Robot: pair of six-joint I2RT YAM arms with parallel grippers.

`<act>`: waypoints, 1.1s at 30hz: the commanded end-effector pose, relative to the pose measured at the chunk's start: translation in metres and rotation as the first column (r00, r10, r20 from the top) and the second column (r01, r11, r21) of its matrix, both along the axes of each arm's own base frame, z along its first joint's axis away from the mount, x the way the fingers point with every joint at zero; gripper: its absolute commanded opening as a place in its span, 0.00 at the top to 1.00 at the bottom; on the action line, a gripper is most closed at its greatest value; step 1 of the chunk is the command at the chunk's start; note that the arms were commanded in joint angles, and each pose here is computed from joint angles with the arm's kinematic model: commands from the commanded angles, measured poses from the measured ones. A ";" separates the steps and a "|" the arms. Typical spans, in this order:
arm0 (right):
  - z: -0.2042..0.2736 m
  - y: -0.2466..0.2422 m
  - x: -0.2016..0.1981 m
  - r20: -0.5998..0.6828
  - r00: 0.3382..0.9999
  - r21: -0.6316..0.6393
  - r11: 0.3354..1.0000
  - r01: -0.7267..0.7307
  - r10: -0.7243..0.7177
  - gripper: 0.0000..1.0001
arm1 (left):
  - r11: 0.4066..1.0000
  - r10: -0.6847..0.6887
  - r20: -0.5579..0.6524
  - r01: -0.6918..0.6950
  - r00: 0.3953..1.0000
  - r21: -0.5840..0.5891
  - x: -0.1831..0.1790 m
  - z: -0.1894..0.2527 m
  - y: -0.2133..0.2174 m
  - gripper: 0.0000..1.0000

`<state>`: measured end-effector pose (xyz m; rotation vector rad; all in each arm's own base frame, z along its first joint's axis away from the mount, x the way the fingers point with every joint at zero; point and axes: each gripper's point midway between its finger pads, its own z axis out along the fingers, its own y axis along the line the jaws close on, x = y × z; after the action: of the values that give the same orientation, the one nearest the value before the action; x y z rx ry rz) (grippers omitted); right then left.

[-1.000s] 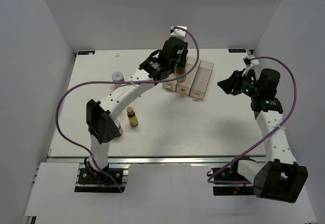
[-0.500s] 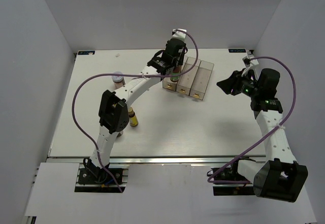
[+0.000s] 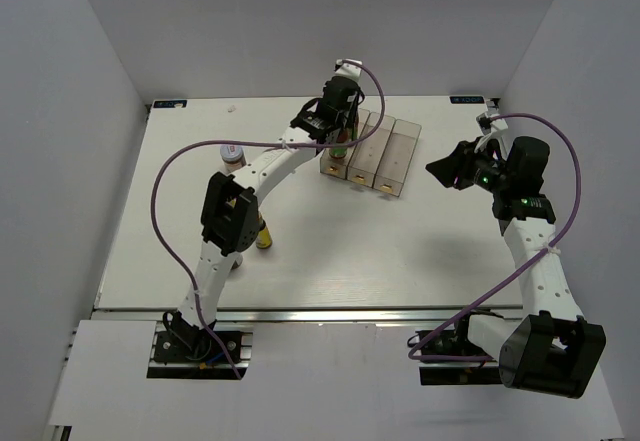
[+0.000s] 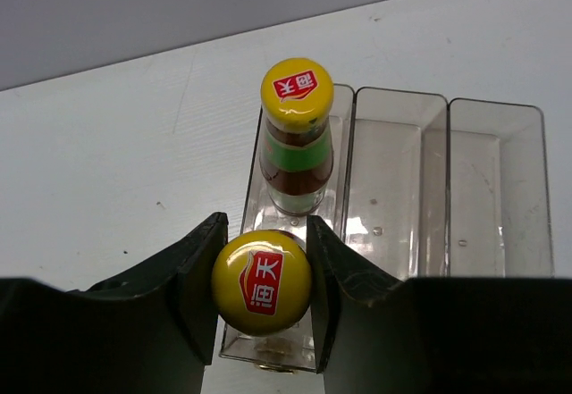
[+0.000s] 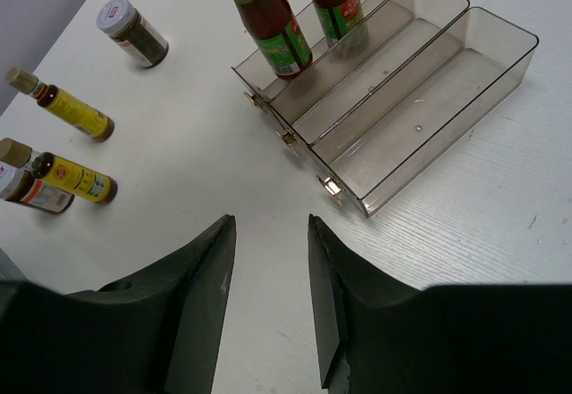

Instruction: Organize the condiment bottles

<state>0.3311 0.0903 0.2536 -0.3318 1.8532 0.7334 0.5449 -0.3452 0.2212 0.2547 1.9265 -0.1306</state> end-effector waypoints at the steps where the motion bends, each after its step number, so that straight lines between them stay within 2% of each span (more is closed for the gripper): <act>1: 0.005 0.001 0.001 0.037 0.999 -0.005 1.000 -0.020 0.020 0.56 | 0.996 0.009 0.127 0.003 0.992 -0.095 0.011 0.060 0.000 1.00; 3: 0.004 0.001 0.001 0.035 0.999 -0.005 1.000 -0.021 0.022 0.56 | 0.996 0.015 0.112 -0.005 0.994 -0.091 0.015 0.051 0.002 0.98; 4: 0.004 0.001 0.001 0.034 0.999 -0.005 1.000 -0.023 0.023 0.55 | 0.996 0.013 0.104 -0.004 0.995 -0.091 0.015 0.048 0.001 0.92; 6: 0.003 0.002 0.001 0.033 0.999 -0.003 1.000 -0.029 0.029 0.55 | 0.996 0.010 0.092 -0.002 0.996 -0.091 0.015 0.041 0.001 0.78; 9: 0.003 0.002 0.000 0.032 0.999 -0.004 0.999 -0.034 0.034 0.54 | 0.996 0.003 0.079 0.004 0.997 -0.091 0.014 0.038 0.000 0.49; 12: 0.003 0.003 -0.001 0.035 0.998 -0.003 0.999 -0.043 0.044 0.52 | 0.995 0.001 0.078 0.007 0.997 -0.098 0.011 0.043 0.001 0.30; 13: 0.002 0.003 -0.001 0.034 0.998 -0.004 0.999 -0.047 0.047 0.51 | 0.995 -0.006 0.078 0.014 0.997 -0.102 0.009 0.045 0.000 0.18; 14: 0.001 0.005 -0.002 0.031 0.998 -0.005 0.998 -0.059 0.059 0.50 | 0.994 -0.010 0.080 0.019 0.997 -0.105 0.008 0.049 0.000 0.12; 17: 0.000 0.014 -0.011 0.044 0.988 -0.011 0.989 -0.149 0.149 0.30 | 0.991 -0.026 0.092 0.038 0.995 -0.125 0.000 0.069 0.002 0.02; 18: -0.001 0.017 -0.014 0.042 0.984 -0.001 0.985 -0.175 0.175 0.20 | 0.991 -0.030 0.091 0.042 0.995 -0.128 -0.003 0.074 0.003 0.02; 19: 0.000 0.019 -0.016 0.061 0.976 -0.010 0.978 -0.207 0.207 0.16 | 0.989 -0.032 0.106 0.047 0.994 -0.143 -0.008 0.089 0.006 0.02; 23: -0.002 0.037 -0.037 0.114 0.923 -0.047 0.930 -0.363 0.366 0.12 | 0.986 -0.030 0.132 0.051 0.991 -0.161 -0.029 0.128 0.022 0.02; 24: -0.004 0.050 -0.043 0.168 0.884 -0.128 0.899 -0.419 0.437 0.13 | 0.986 -0.032 0.126 0.052 0.991 -0.155 -0.036 0.133 0.027 0.02; 26: -0.022 0.067 -0.052 0.163 0.857 -0.226 0.864 -0.450 0.489 0.16 | 0.986 -0.036 0.144 0.058 0.989 -0.156 -0.061 0.156 0.045 0.02; 27: -0.028 0.097 -0.070 0.195 0.779 -0.314 0.791 -0.525 0.595 0.24 | 0.986 -0.044 0.149 0.067 0.988 -0.150 -0.071 0.161 0.052 0.04; 28: -0.040 0.112 -0.082 0.182 0.745 -0.353 0.749 -0.560 0.642 0.28 | 0.986 -0.057 0.153 0.079 0.987 -0.147 -0.082 0.164 0.058 0.07; 29: -0.049 0.122 -0.083 0.173 0.740 -0.412 0.730 -0.545 0.650 0.35 | 0.987 -0.070 0.146 0.090 0.987 -0.136 -0.106 0.162 0.074 0.12; 30: -0.053 0.157 -0.111 0.174 0.652 -0.447 0.649 -0.615 0.738 0.57 | 0.986 -0.075 0.157 0.097 0.985 -0.138 -0.117 0.164 0.083 0.37; 31: -0.052 0.174 -0.118 0.196 0.617 -0.481 0.623 -0.617 0.762 0.70 | 0.986 -0.073 0.157 0.095 0.985 -0.134 -0.128 0.161 0.093 0.59; 32: -0.053 0.199 -0.135 0.196 0.579 -0.530 0.582 -0.616 0.791 0.81 | 0.988 -0.061 0.151 0.081 0.987 -0.129 -0.148 0.152 0.114 0.75; 33: -0.063 0.213 -0.135 0.169 0.578 -0.547 0.564 -0.619 0.798 0.87 | 0.991 -0.034 0.149 0.052 0.988 -0.123 -0.156 0.147 0.128 0.94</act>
<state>0.1946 0.2752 0.1945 -1.4221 1.5027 0.9009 0.4181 -0.2526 0.3637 0.2344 1.7796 -0.2769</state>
